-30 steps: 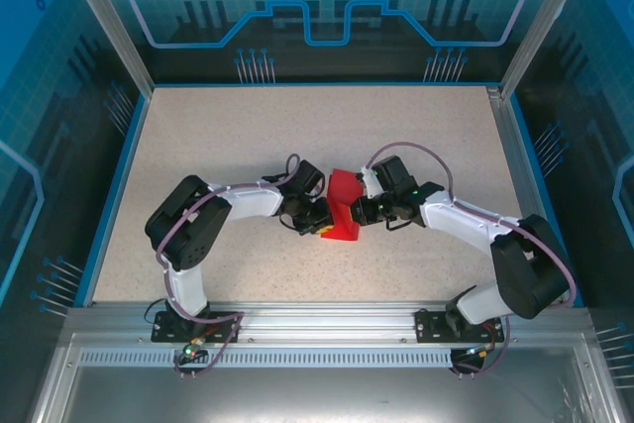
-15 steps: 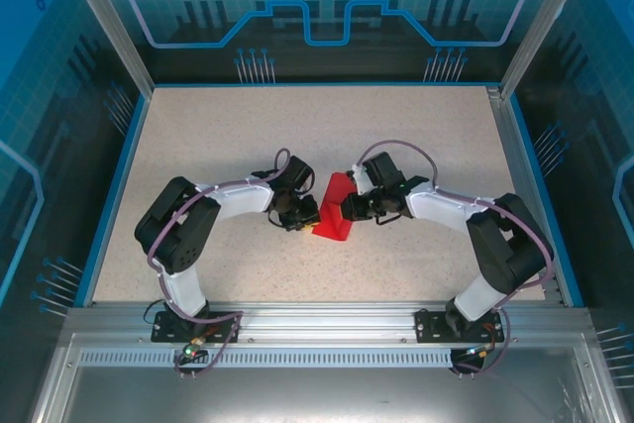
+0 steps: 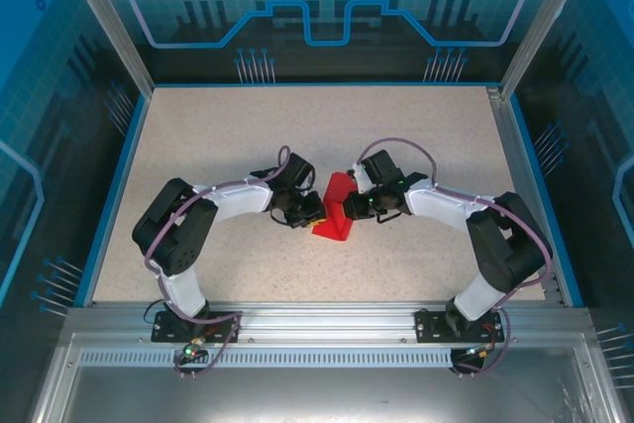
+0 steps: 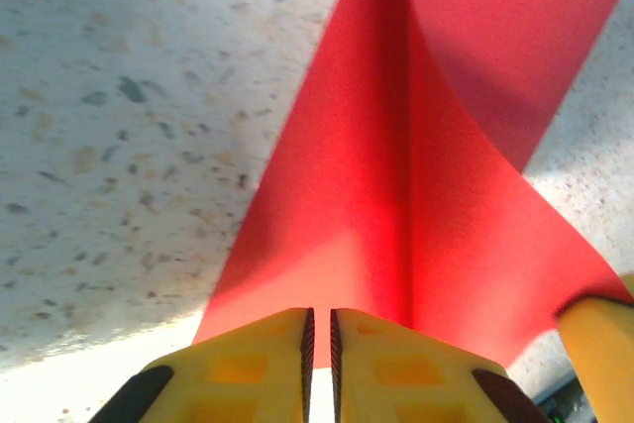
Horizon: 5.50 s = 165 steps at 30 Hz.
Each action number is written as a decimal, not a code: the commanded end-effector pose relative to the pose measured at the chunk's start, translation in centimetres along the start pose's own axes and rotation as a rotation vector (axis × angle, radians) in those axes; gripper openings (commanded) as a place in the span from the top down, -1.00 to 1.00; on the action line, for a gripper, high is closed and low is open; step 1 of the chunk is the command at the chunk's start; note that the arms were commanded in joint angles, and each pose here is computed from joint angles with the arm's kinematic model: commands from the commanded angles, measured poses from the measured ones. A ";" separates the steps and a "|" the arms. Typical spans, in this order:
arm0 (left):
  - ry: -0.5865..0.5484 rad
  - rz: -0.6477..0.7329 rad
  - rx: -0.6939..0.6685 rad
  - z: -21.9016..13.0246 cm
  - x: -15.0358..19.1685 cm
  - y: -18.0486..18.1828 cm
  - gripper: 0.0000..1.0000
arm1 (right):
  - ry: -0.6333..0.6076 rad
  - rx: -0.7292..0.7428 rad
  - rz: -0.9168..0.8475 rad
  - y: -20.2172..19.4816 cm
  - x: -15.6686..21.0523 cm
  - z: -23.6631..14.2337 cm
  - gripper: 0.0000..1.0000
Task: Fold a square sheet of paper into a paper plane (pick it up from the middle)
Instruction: Fold the triangle a second time at the center of the table.
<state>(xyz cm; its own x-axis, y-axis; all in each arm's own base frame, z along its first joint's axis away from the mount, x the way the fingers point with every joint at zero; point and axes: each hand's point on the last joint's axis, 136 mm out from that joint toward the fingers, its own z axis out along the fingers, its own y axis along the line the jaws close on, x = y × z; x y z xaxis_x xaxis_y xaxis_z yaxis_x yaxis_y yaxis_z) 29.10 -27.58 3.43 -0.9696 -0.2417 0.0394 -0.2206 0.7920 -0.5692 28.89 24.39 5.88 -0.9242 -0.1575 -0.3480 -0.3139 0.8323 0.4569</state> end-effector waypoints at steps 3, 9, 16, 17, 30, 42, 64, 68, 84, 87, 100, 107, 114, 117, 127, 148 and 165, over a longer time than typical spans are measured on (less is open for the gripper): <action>0.060 0.007 0.031 1.0 0.8 -1.2 0.79 | -0.004 0.020 -0.024 0.2 0.1 -0.7 0.81; 0.064 -0.008 -0.030 1.8 1.0 0.6 0.80 | 0.025 0.137 -0.024 -1.7 0.1 -0.7 0.81; 0.081 -0.002 -0.040 2.3 1.2 0.9 0.81 | 0.040 0.167 -0.044 -2.0 -0.3 0.0 0.81; 0.081 0.000 -0.043 2.4 1.2 1.0 0.81 | 0.044 0.176 -0.048 -2.0 -0.3 0.1 0.81; 0.073 0.014 -0.055 2.0 1.0 0.9 0.83 | 0.121 0.176 -0.165 0.4 1.0 0.5 0.81; 0.077 0.022 -0.057 2.0 1.0 0.7 0.83 | 0.146 0.304 -0.188 -1.7 0.7 0.7 0.82; 0.079 0.017 -0.066 2.1 1.1 1.1 0.84 | 0.160 0.384 -0.258 -2.8 0.3 1.9 0.79; 0.081 0.017 -0.066 2.2 1.1 1.0 0.84 | 0.159 0.377 -0.260 -2.7 0.3 2.2 0.80; 0.083 0.017 -0.066 2.3 1.1 1.1 0.84 | 0.153 0.362 -0.263 -2.7 0.1 2.8 0.80; 0.085 0.016 -0.064 2.3 1.1 1.0 0.84 | 0.153 0.352 -0.261 -2.7 0.1 2.9 0.80; 0.082 0.018 -0.064 2.2 1.1 0.9 0.83 | 0.185 0.386 -0.254 -3.6 0.8 3.1 0.80; 0.085 0.019 -0.065 2.2 1.2 0.9 0.83 | 0.175 0.392 -0.253 -3.3 0.7 2.5 0.80; 0.086 0.015 -0.066 2.3 1.2 1.1 0.83 | 0.154 0.368 -0.254 -2.7 0.1 2.3 0.78; 0.086 0.019 -0.065 2.3 1.2 0.9 0.83 | 0.174 0.371 -0.249 -3.0 0.5 2.9 0.78; 0.029 0.033 -0.009 0.9 0.4 -0.7 0.98 | 0.202 0.416 -0.235 -4.3 1.3 3.2 0.80; 0.013 -0.088 0.375 0.1 -2.3 -5.3 1.00 | 0.203 0.403 -0.212 -4.9 1.7 3.5 0.80; 0.005 -0.118 0.267 3.1 -3.0 -2.5 1.00 | 0.202 0.392 -0.208 -4.8 1.7 3.7 0.79</action>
<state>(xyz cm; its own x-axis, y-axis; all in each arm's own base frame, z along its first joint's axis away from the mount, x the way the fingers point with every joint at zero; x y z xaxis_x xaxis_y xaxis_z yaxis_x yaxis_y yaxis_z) 32.75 -30.71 3.08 -0.9384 -0.3197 0.1315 -0.2978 0.5544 -0.7771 30.06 22.60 1.41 -0.8700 -0.4238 -0.2519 -0.4447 0.8951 0.0301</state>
